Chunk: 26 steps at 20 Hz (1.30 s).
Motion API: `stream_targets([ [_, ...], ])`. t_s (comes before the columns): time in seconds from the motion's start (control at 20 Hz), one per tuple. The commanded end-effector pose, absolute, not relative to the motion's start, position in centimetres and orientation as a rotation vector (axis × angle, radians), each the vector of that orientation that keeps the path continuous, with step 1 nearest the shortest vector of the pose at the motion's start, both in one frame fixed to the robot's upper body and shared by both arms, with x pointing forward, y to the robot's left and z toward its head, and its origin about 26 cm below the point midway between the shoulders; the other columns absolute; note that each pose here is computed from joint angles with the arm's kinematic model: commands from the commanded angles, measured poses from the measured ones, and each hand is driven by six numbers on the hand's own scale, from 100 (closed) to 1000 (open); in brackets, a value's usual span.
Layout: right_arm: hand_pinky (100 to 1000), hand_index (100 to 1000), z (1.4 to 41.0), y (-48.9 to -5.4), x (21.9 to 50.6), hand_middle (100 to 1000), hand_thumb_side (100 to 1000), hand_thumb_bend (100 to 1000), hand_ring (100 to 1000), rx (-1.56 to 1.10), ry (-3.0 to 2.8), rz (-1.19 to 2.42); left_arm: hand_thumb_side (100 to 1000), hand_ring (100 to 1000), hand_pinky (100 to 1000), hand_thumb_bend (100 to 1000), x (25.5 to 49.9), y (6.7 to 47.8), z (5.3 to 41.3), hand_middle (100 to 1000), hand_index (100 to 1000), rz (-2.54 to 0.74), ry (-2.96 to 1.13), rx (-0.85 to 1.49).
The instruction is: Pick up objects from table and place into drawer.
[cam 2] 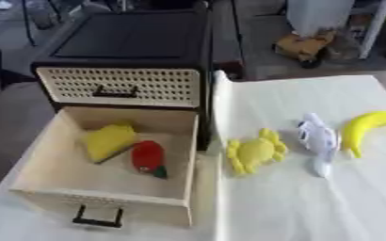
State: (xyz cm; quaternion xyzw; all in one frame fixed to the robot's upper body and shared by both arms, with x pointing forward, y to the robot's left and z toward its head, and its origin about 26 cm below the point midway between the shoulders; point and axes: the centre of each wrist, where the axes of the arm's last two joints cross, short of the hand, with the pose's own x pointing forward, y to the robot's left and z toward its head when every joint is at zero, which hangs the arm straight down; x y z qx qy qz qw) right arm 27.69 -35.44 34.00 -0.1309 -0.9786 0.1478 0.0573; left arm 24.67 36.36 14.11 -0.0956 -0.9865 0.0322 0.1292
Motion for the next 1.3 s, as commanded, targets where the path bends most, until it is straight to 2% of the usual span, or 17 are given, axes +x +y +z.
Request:
stream_targets([
  [0.05, 825, 945, 36.0, -35.2, 26.9, 863, 1000, 449, 958, -0.471, -2.960, 0.621, 974, 912, 926, 409, 24.8, 36.3, 14.9, 813, 1000, -0.042, -2.962, -0.260],
  [0.55, 830, 952, 38.8, -36.5, 28.8, 886, 1000, 617, 967, -0.594, -2.842, 1.009, 972, 911, 925, 399, 25.0, 35.8, 14.8, 809, 1000, -0.050, -2.949, -0.271],
  [0.85, 832, 959, 39.7, -37.8, 31.3, 895, 1000, 684, 966, -0.670, -2.714, 1.292, 969, 911, 925, 395, 25.0, 35.6, 14.7, 809, 1000, -0.050, -2.941, -0.276],
  [0.9, 833, 959, 39.7, -37.9, 31.7, 895, 1000, 670, 966, -0.678, -2.693, 1.330, 969, 911, 925, 393, 25.0, 35.6, 14.7, 809, 1000, -0.050, -2.940, -0.277],
  [1.1, 835, 962, 39.5, -38.6, 33.7, 903, 1000, 746, 968, -0.702, -2.602, 1.463, 968, 912, 925, 389, 25.0, 35.6, 14.6, 809, 1000, -0.054, -2.935, -0.281],
  [1.15, 836, 962, 39.4, -38.8, 34.2, 903, 1000, 732, 968, -0.710, -2.577, 1.498, 964, 912, 926, 394, 25.0, 35.5, 14.5, 809, 1000, -0.055, -2.934, -0.282],
  [1.3, 842, 964, 39.2, -39.2, 35.4, 913, 1000, 815, 971, -0.745, -2.478, 1.613, 967, 912, 925, 387, 24.9, 35.5, 14.5, 809, 1000, -0.057, -2.933, -0.284],
])
